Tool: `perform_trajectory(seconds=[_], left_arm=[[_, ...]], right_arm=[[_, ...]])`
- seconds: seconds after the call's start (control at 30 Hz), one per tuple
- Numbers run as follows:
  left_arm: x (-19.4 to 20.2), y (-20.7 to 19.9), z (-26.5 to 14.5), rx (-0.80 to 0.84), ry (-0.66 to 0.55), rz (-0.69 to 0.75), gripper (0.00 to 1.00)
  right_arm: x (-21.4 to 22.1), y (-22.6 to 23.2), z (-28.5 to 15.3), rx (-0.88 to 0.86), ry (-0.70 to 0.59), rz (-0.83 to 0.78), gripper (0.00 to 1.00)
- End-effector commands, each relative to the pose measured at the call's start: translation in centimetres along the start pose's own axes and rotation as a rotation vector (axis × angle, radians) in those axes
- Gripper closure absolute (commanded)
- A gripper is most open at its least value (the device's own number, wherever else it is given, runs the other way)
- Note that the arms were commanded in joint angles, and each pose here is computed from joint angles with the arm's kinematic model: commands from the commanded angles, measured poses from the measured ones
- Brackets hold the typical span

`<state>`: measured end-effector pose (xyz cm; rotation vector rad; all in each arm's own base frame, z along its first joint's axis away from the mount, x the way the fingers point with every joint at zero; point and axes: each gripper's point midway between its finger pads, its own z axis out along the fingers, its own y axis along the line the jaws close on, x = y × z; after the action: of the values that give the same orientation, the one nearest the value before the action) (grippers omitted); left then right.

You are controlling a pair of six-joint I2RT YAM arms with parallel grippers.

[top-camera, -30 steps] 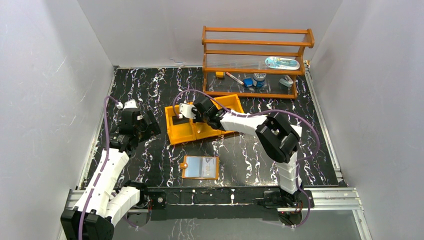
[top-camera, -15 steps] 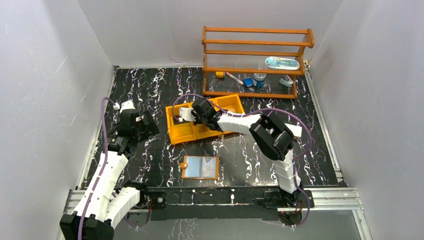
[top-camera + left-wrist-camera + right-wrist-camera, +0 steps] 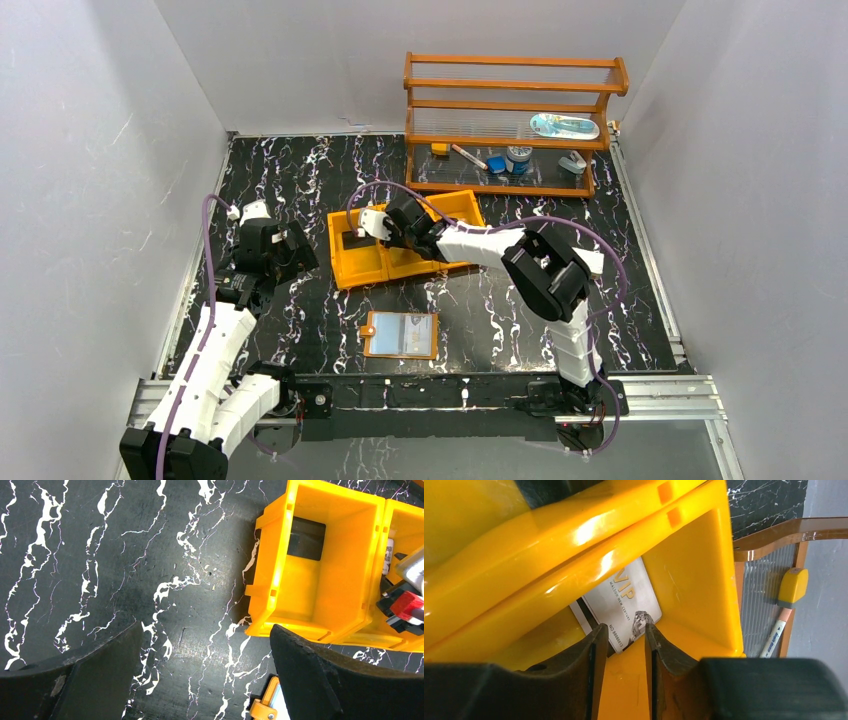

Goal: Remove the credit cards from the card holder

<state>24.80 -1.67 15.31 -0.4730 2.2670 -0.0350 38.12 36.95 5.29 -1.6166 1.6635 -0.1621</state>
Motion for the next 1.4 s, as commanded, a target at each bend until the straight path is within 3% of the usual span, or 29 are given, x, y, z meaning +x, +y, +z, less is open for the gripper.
perform_trajectory(seconds=[0.0,0.17,0.3,0.4,0.47,0.53,0.87,1.0,1.37], left_arm=[[0.0,0.2,-0.1,-0.003,-0.002,-0.002,0.02],[0.1,0.1,0.0,0.001,0.003,0.0,0.02],[0.3,0.0,0.1,0.01,0.012,0.004,0.02],[0.3,-0.4,0.1,0.028,0.015,0.005,0.02],[0.4,-0.6,0.1,0.041,0.02,0.008,0.02],[0.5,-0.7,0.1,0.047,0.023,0.009,0.02],[1.3,-1.2,0.8,0.066,0.071,0.02,0.02],[1.5,-1.7,0.8,0.091,0.085,0.027,0.02],[2.8,-6.5,-0.1,0.357,0.197,0.042,0.06]], right_arm=[[-3.2,-2.5,-2.6,0.054,-0.105,0.09,0.58],[-4.2,-4.3,-4.5,0.107,-0.138,0.175,0.57],[-5.8,-6.8,-8.1,0.201,-0.235,0.371,0.52],[-5.3,-8.2,-11.7,0.283,-0.291,0.584,0.35],[-4.2,-8.6,-13.8,0.339,-0.297,0.796,0.13],[-2.9,-8.0,-15.5,0.346,-0.271,0.93,0.04],[-0.4,1.9,-17.0,0.014,-0.117,1.403,0.02],[0.9,4.6,-17.6,-0.036,-0.06,1.572,0.02],[1.5,10.2,-20.1,-0.286,-0.094,1.899,0.07]])
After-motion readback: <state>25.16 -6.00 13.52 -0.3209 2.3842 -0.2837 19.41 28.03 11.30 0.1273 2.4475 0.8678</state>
